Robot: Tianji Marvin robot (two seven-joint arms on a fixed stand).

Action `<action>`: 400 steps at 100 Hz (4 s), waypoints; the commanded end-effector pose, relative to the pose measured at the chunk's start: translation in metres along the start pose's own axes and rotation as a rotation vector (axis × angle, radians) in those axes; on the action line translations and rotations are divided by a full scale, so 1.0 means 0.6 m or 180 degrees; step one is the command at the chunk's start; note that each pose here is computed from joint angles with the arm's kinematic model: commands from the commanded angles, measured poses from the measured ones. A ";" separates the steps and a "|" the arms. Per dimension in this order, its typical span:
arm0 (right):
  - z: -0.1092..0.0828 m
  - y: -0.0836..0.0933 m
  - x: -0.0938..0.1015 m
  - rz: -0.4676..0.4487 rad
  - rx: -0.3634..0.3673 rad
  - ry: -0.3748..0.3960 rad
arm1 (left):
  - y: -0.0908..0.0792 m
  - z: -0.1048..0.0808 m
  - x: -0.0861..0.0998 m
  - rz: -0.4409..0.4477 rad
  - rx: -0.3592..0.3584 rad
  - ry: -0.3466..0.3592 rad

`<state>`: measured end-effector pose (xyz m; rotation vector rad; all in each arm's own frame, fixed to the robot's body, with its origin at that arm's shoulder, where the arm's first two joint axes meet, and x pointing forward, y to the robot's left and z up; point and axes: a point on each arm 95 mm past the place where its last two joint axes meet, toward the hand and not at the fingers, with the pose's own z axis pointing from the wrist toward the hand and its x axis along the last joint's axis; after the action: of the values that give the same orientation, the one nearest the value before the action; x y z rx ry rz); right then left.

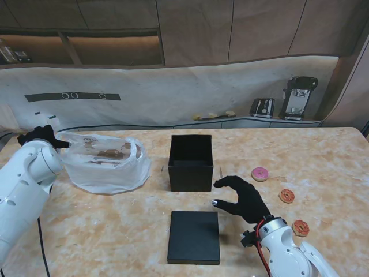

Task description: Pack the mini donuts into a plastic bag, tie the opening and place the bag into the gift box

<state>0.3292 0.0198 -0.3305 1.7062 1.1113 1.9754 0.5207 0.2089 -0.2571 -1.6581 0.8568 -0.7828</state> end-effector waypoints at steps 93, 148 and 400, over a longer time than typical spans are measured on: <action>-0.006 -0.006 0.005 0.0029 0.0055 -0.0018 | 0.044 -0.009 0.017 -0.0759 0.0356 0.0527; -0.016 -0.008 0.013 0.0094 0.0003 0.0112 | -0.068 -0.120 0.023 -0.0965 0.0981 0.0806; -0.095 0.087 -0.020 -0.0429 -0.0710 0.0119 | -0.175 -0.606 0.298 -0.2293 0.0085 0.2564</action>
<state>0.2966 -0.0411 -0.2969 1.4340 0.9451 1.9863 0.3325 -0.0992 -0.0686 -1.6173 0.7576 -1.9924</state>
